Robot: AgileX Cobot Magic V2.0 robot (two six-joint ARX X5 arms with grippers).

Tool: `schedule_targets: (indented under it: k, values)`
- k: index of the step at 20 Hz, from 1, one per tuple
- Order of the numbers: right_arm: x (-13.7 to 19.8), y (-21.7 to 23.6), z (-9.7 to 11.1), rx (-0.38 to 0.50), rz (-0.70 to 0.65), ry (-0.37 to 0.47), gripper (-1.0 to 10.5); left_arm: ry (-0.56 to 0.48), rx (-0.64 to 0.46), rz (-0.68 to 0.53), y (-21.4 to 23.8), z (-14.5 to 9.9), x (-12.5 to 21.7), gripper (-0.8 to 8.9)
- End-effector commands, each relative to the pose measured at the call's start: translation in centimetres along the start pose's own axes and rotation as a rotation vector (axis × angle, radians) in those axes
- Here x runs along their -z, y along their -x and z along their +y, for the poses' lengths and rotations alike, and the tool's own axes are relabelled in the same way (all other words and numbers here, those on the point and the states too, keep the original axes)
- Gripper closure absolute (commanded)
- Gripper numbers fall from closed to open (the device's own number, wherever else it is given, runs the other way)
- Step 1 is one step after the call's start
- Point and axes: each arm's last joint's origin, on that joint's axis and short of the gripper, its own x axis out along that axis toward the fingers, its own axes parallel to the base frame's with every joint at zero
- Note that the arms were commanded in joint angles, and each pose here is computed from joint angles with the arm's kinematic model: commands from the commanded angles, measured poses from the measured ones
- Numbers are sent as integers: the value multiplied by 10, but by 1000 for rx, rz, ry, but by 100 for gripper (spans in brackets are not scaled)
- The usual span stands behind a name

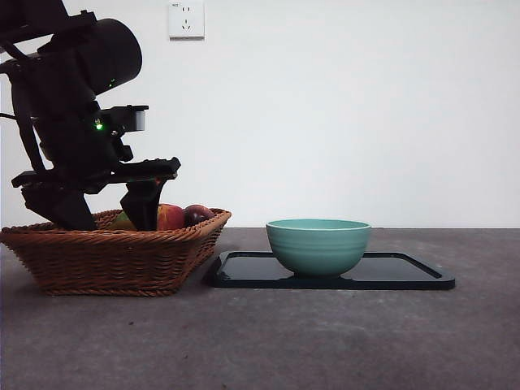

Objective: Pick up the wifruite, put it on the bowl, pick up the plate, put it on desk

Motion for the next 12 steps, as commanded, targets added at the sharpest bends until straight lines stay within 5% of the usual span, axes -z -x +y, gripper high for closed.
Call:
schedule_targets:
  k: [1,7,12]
  values:
    - [-2,1,1,-6,-12,7,771,-13,0,2,-2,-2,-1,429]
    - [-3,1,2,-7,-23,12,771,-9,48,-122,61,-1,-10,430]
    - [-3,1,2,-7,-23,13,771,-46,327,-239,138,-3,-2,434]
